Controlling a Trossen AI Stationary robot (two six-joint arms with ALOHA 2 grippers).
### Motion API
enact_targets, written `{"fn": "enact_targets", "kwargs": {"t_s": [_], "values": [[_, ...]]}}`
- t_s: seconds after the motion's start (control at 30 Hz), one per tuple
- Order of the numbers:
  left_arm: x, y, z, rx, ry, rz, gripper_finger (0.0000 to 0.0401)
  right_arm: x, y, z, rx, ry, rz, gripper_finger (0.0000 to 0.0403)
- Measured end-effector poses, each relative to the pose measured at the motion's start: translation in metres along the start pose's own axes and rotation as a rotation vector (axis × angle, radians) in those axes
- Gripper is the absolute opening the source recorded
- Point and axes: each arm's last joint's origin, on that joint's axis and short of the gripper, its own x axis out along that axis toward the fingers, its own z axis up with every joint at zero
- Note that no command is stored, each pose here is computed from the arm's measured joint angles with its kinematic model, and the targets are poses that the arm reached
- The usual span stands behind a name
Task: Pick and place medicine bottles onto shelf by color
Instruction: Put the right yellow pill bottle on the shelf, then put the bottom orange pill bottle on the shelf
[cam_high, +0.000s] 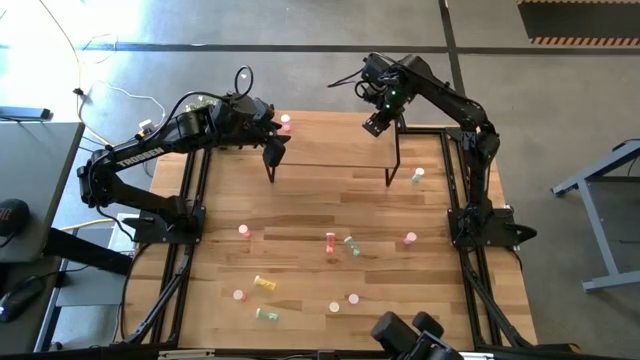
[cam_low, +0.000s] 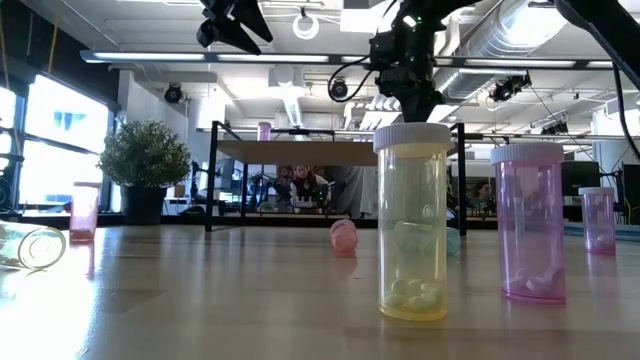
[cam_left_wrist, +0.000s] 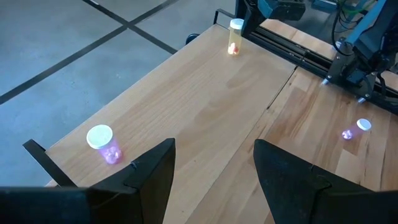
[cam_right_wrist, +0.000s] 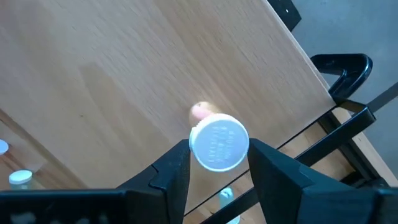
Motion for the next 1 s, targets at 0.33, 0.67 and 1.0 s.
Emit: {"fn": "enact_targets", "kwargs": {"t_s": [0.33, 0.67, 1.0], "values": [[0.0, 0.0, 0.0, 0.02, 0.0, -0.001, 0.0209, -0.001, 0.0, -0.001, 0.002, 0.008, 0.003, 0.0152], [0.0, 0.0, 0.0, 0.02, 0.0, -0.001, 0.0209, -0.001, 0.0, -0.004, 0.025, 0.033, 0.008, 0.0152], [0.0, 0.0, 0.0, 0.02, 0.0, -0.001, 0.0209, -0.015, 0.004, -0.011, 0.038, -0.003, 0.009, 0.0152]]}}
